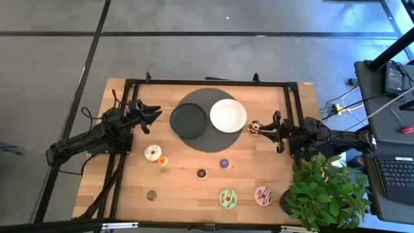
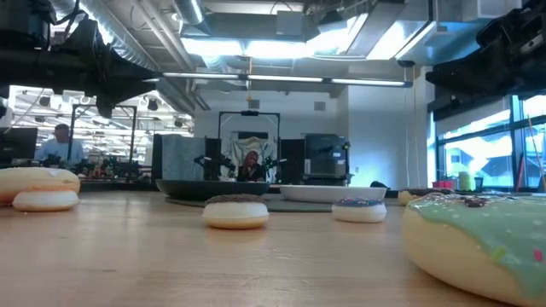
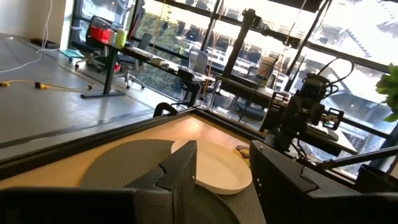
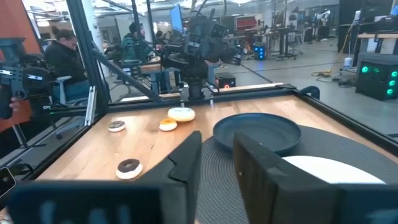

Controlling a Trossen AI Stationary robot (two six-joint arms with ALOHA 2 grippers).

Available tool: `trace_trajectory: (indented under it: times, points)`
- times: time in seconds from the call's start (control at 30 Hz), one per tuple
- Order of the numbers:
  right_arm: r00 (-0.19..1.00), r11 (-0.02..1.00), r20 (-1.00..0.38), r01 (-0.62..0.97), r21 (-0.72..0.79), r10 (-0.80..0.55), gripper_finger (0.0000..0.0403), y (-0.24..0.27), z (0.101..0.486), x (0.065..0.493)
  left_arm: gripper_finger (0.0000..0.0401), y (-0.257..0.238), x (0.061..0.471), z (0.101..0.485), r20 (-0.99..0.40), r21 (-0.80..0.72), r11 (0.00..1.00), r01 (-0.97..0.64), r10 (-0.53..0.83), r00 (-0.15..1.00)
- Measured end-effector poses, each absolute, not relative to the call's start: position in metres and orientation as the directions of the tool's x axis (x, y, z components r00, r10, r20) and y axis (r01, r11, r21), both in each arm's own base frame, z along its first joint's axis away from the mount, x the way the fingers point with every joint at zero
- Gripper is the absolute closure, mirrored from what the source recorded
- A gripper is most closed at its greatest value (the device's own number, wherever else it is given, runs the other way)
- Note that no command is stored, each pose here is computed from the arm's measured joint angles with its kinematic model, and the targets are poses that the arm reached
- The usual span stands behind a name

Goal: Pick & Place donuts
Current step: Put the big black donut on the white plate

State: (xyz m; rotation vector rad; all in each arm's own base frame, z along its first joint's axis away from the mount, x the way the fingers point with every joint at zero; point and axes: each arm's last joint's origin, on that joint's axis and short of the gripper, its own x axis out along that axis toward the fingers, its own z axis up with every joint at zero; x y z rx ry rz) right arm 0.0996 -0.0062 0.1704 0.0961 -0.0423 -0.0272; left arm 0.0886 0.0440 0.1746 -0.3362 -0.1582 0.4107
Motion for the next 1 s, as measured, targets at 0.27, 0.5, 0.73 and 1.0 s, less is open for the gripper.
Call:
trace_trajectory:
  times: [0.27, 0.5, 0.73, 1.0]
  points:
    - [0.998, 0.989, 0.033, 0.038, 0.144, -0.044, 0.0237, -0.007, 0.17, 0.1, 0.0258, 0.044, 0.089, 0.175, 0.083, -0.392, 0.85, -0.353, 0.414, 0.906]
    - [0.943, 0.919, -0.117, 0.329, 0.217, -0.31, 0.0226, -0.015, 0.166, 0.101, 0.0258, 0.044, 0.088, 0.175, 0.083, -0.416, 0.834, -0.363, 0.433, 0.898]
    - [0.817, 0.797, -0.397, 0.54, 0.272, -0.418, 0.0226, -0.022, 0.167, 0.108, 0.0258, 0.045, 0.088, 0.175, 0.084, -0.417, 0.832, -0.367, 0.438, 0.895]
    - [0.619, 0.675, -0.652, 0.705, 0.216, -0.438, 0.0226, -0.035, 0.177, 0.131, 0.0258, 0.045, 0.088, 0.175, 0.083, -0.417, 0.831, -0.368, 0.438, 0.895]
